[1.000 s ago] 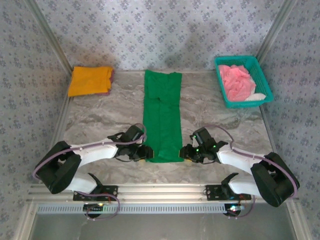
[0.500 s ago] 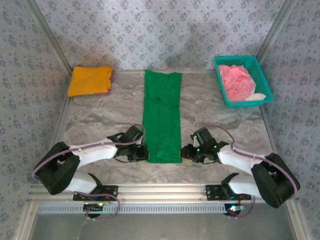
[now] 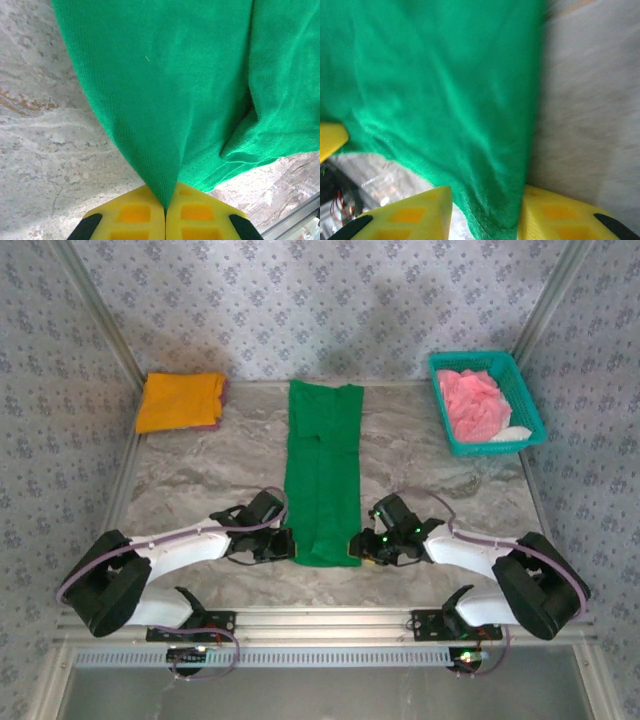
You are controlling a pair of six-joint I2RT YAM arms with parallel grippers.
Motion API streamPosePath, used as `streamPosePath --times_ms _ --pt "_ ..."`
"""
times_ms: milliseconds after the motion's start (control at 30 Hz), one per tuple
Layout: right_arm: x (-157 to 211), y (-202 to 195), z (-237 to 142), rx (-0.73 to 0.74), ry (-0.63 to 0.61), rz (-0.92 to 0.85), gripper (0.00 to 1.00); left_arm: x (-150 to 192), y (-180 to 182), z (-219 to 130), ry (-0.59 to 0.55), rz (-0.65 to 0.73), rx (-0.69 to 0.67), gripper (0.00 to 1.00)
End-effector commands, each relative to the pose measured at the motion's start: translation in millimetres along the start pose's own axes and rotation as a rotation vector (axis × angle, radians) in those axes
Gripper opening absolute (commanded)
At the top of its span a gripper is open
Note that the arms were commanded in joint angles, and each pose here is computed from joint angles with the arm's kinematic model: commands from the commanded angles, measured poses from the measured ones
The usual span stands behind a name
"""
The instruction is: Fold and stack the t-shirts
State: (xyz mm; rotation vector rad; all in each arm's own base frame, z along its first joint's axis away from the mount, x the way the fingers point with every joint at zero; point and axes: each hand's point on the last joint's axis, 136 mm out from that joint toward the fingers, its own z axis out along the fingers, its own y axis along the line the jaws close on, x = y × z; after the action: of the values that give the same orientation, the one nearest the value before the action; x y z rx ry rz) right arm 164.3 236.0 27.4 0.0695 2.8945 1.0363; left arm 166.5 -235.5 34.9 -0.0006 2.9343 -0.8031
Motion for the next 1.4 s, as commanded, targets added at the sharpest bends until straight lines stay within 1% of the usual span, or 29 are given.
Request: streamPosePath --times_ms 0,67,100,200,233,400,533,633,733,800,900,1000,1067,1133,1200,1267,1367 --pt "13 13 4 -0.051 0.064 0.018 0.37 2 2 -2 -0.005 0.007 -0.009 0.0" --pt "13 16 4 -0.053 0.062 0.02 0.32 1 2 -2 -0.011 0.004 -0.007 0.0" --pt "13 17 4 -0.052 0.062 0.019 0.28 0 3 -2 -0.016 0.004 -0.006 0.0" --pt "9 16 1 -0.027 0.039 0.016 0.06 -1 1 -4 -0.023 0.006 0.0 0.0" --pt "6 17 -3 -0.018 0.024 0.007 0.01 -1 0 -6 -0.028 0.009 0.006 0.0" --pt "-5 27 -24 0.004 -0.041 -0.038 0.0 -3 -6 -19 -0.073 0.025 0.039 0.0" --pt "-3 20 -27 0.002 -0.045 -0.026 0.0 0 -5 -22 -0.083 0.037 0.058 0.0" --pt "6 13 -20 0.001 -0.024 -0.023 0.0 10 -2 -16 -0.055 0.038 0.067 0.0" --pt "28 4 -15 0.02 0.025 -0.044 0.0 26 -7 -12 -0.023 0.07 0.072 0.0" --pt "42 0 -19 0.038 0.032 -0.069 0.0 38 -9 -14 -0.011 0.101 0.059 0.0" --pt "55 -2 -31 0.018 0.001 -0.063 0.0 54 -13 -25 -0.02 0.12 0.063 0.0" --pt "54 7 -51 -0.033 -0.071 -0.042 0.0 58 -24 -42 -0.065 0.118 0.121 0.0" --pt "50 10 -64 -0.031 -0.104 -0.034 0.0 48 -31 -55 -0.128 0.142 0.143 0.0" --pt "39 16 -72 -0.017 -0.127 -0.068 0.0 34 -40 -68 -0.194 0.189 0.138 0.0" --pt "22 24 -78 -0.012 -0.145 -0.078 0.0 17 -47 -76 -0.214 0.204 0.137 0.0" --pt "-2 31 -85 0.001 -0.176 -0.076 0.0 -2 -56 -82 -0.221 0.204 0.157 0.0" --pt "-37 43 -95 -0.007 -0.211 -0.089 0.0 -33 -64 -94 -0.261 0.202 0.192 0.0"
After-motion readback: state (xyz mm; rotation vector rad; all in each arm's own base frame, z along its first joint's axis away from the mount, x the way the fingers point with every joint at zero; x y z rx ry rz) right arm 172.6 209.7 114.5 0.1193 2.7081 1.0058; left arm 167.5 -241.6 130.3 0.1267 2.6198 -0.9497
